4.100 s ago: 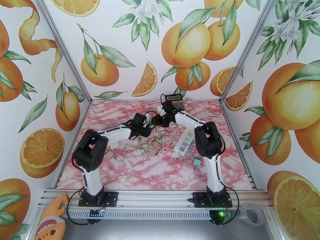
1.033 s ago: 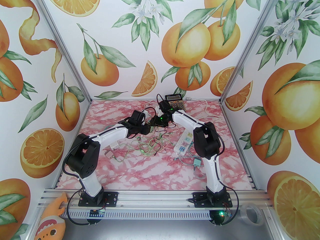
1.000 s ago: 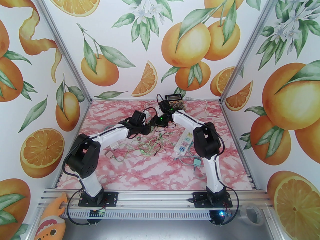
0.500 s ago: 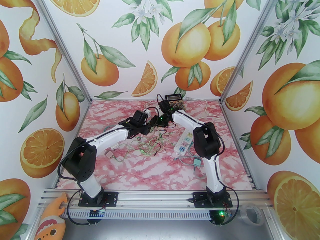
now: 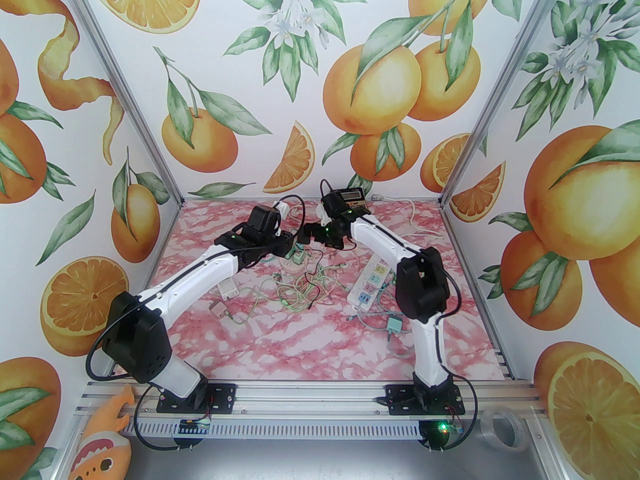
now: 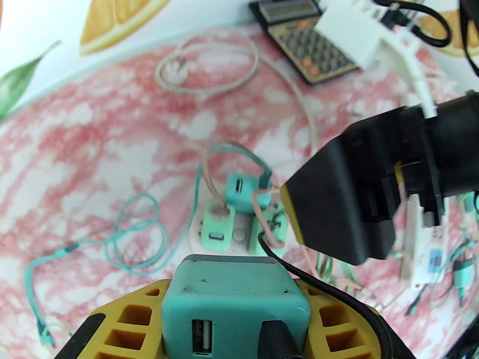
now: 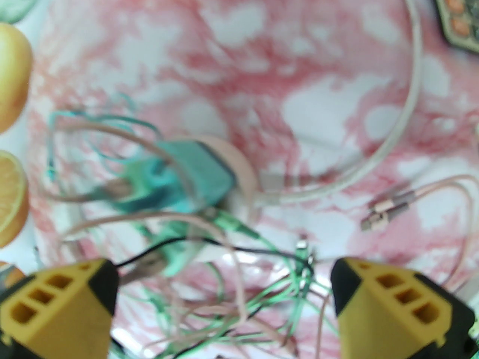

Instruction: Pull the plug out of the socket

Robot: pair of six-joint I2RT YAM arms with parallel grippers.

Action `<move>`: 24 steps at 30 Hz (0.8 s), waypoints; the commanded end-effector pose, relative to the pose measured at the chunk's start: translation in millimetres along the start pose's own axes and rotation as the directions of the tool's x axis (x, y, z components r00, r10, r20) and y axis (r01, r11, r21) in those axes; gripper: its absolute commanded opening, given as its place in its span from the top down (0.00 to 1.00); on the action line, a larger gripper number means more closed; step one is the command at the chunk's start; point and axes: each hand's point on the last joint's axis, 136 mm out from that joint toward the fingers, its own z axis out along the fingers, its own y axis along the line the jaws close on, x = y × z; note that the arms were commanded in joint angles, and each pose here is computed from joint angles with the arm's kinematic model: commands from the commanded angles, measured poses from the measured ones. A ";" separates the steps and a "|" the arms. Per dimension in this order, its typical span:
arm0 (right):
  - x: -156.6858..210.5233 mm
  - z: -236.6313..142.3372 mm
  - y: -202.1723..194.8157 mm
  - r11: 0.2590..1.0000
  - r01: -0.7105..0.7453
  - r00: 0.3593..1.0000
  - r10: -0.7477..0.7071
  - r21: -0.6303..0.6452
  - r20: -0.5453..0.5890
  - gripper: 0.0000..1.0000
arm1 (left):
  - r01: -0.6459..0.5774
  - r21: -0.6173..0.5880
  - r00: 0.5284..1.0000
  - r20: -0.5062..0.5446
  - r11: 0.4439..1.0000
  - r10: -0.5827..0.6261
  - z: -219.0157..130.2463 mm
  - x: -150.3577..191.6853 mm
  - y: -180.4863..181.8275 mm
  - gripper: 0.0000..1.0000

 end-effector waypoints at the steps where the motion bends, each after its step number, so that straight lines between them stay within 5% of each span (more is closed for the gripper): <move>1: -26.8 -38.6 6.5 0.999 -0.025 0.988 0.029 -0.028 0.153 0.00 | -0.018 0.059 0.997 0.070 0.998 0.014 -23.8 -31.8 -8.9 0.93; 11: -25.7 -74.3 -25.8 0.995 -0.094 0.956 0.087 0.013 0.279 0.00 | -0.072 0.115 0.989 0.134 0.991 0.056 -23.7 -76.8 -32.0 0.93; 24: -13.9 -70.0 -33.0 0.996 -0.089 0.962 0.081 0.019 0.261 0.00 | -0.083 -0.055 0.954 0.284 0.995 0.095 -80.0 -159.4 -0.6 0.96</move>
